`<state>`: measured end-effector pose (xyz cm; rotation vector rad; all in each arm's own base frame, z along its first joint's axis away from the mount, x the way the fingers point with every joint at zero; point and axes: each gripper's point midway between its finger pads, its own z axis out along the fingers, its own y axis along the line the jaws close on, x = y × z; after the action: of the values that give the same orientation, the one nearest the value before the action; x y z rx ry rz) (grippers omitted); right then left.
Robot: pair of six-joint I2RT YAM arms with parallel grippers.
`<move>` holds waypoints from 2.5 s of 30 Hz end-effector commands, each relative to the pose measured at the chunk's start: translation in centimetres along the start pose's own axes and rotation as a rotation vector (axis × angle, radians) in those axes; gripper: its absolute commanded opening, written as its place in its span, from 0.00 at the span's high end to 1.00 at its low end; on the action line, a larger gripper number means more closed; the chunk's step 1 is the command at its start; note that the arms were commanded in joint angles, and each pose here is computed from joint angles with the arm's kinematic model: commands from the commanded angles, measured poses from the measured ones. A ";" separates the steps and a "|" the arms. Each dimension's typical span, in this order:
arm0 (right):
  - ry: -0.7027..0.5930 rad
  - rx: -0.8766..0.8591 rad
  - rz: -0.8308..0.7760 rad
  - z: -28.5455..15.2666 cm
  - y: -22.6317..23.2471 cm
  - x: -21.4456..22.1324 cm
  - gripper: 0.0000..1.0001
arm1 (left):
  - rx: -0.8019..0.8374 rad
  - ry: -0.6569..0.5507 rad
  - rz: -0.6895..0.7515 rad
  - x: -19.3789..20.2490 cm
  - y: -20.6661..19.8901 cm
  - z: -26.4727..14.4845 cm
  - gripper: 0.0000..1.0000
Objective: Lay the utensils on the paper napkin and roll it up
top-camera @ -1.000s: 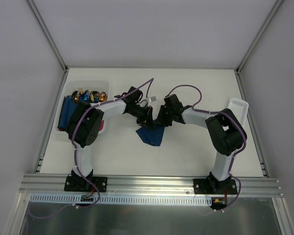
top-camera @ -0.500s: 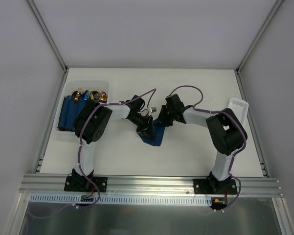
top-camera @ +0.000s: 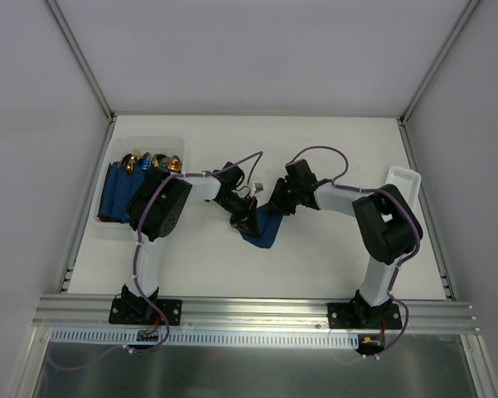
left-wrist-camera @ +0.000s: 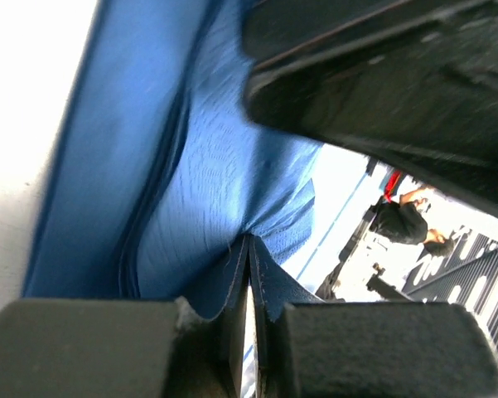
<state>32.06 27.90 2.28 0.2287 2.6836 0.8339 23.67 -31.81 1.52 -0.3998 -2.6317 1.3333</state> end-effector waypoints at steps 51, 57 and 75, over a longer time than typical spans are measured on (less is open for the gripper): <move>-0.116 -0.324 0.286 -2.9 -1.8 1.0 0.76 | -0.237 0.102 0.128 -1.7 4.4 -2.4 0.99; -0.089 -0.266 0.341 -1.9 -4.2 2.8 0.82 | -0.238 0.090 0.122 -1.9 4.4 -2.7 0.99; -0.038 -0.149 0.365 -0.8 -7.1 4.7 0.89 | -0.301 -0.192 0.360 -7.3 -3.1 -9.7 0.75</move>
<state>29.31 24.91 2.07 0.6231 2.4051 1.3043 29.83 -28.64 5.46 -0.7308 -2.8800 1.1059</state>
